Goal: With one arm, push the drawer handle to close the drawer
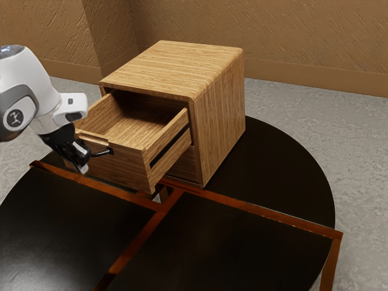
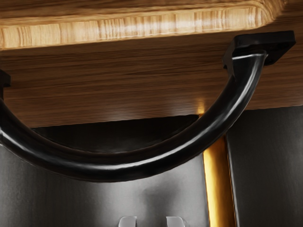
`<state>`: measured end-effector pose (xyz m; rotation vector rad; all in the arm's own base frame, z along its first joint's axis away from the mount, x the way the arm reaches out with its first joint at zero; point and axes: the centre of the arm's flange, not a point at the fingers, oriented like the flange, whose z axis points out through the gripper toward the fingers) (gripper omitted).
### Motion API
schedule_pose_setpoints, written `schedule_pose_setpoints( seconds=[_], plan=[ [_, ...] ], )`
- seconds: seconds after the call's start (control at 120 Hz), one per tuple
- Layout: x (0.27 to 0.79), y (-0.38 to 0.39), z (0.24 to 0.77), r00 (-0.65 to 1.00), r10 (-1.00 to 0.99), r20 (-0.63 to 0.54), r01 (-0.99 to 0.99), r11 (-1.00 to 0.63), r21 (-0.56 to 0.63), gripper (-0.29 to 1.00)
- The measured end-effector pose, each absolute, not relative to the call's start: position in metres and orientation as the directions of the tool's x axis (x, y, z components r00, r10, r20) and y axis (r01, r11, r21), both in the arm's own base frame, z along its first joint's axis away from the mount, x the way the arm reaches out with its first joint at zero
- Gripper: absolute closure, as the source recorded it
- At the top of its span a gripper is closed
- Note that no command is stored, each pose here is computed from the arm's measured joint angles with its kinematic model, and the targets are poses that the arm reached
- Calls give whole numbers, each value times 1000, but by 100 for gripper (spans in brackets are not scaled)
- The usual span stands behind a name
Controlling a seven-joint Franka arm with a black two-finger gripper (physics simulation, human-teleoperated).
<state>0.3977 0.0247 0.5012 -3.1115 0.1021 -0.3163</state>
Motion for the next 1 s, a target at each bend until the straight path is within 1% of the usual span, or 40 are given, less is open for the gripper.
schedule_pose_setpoints(
  seconds=[0.133,0.308,0.55,1.0],
  plan=[
    [411,28,498,977,-67,201,-65,-998,-16,74],
    [428,29,499,972,-75,222,-72,-997,-19,77],
    [453,27,504,967,-89,238,-86,-996,-22,78],
    [510,26,500,967,-105,231,-103,-994,-22,78]
  ],
)
